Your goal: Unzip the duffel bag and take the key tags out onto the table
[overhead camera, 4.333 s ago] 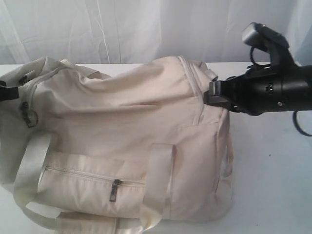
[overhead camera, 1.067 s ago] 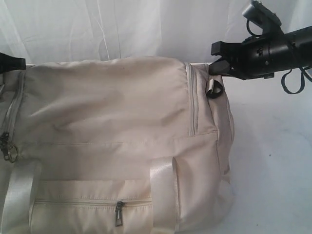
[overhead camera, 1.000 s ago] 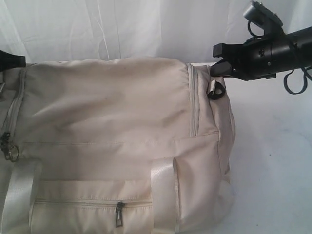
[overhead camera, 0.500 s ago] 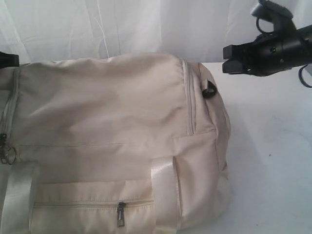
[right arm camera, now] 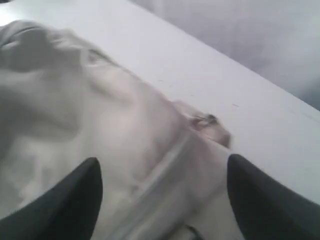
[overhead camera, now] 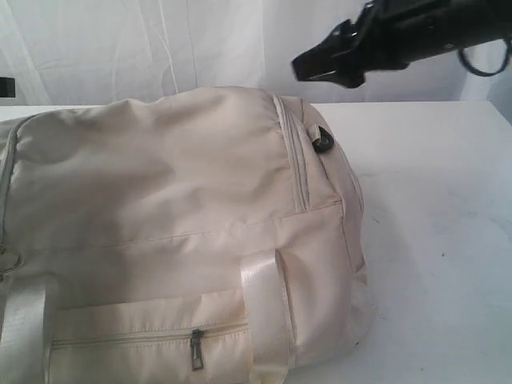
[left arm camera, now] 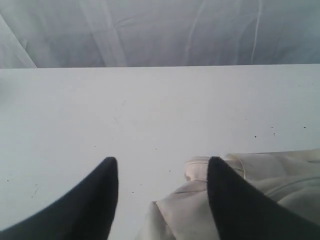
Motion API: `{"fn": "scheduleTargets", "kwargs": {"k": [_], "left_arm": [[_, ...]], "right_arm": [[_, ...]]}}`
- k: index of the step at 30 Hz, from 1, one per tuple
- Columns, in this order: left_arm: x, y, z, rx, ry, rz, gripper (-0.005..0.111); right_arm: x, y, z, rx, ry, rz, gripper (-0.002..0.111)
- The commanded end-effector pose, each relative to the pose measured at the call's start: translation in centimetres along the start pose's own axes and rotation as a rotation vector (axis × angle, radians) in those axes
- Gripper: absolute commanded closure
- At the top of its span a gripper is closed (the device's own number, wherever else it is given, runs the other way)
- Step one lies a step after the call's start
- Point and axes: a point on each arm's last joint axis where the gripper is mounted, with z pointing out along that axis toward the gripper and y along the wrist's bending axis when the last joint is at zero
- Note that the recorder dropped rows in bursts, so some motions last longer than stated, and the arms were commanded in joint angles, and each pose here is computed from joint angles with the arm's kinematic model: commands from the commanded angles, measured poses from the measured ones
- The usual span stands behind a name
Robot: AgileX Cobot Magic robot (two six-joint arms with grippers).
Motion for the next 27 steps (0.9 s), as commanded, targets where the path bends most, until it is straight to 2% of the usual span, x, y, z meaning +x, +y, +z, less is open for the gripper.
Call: {"fn": "scheduleTargets", "kwargs": {"k": [1,2,3,4,5,7,9,11,13,15,18,27], "left_arm": [[-1.0,1.1,-2.3,-0.078,-0.032,0.083,0.041],[-1.2,2.2,-4.2,-0.167,-0.010,0.068,0.041],[-1.1,2.7,-5.0,-0.206,0.009,0.044,0.041],[-0.9,3.4,-7.2,-0.257,0.040,0.021,0.041],[-0.6,3.5,-8.0,-0.254,0.071,0.028,0.041],[1.5,3.1,-11.5,-0.133,0.227,0.099,0.041],[3.2,2.2,-13.8,0.017,0.328,0.121,0.041],[4.5,1.8,-16.0,0.096,0.369,0.122,0.041],[6.0,2.1,-17.6,0.105,0.461,0.144,0.041],[7.2,2.1,-18.2,0.104,0.496,0.113,0.041],[8.2,1.5,-17.6,0.152,0.476,0.052,0.041],[11.4,1.1,-15.2,0.153,0.477,0.055,0.041]], "right_arm": [[-1.3,7.2,3.3,-0.254,0.011,-0.267,0.042],[-1.4,9.6,4.8,-0.315,0.012,-0.324,0.042],[-1.4,10.5,5.5,-0.334,0.012,-0.348,0.042],[-1.2,12.5,7.1,-0.367,0.011,-0.404,0.042],[-1.1,13.4,8.0,-0.373,0.012,-0.424,0.042],[-0.2,15.5,11.0,-0.360,0.026,-0.451,0.042],[0.8,16.7,12.8,-0.373,0.051,-0.450,0.042],[1.5,17.4,14.0,-0.380,0.074,-0.410,0.042],[1.8,17.9,14.6,-0.380,0.082,-0.331,0.042],[1.7,18.5,15.0,-0.396,0.063,-0.267,0.042],[1.6,19.1,15.4,-0.387,0.042,-0.219,0.042],[3.0,22.7,17.2,-0.393,0.068,-0.253,0.048]]}}
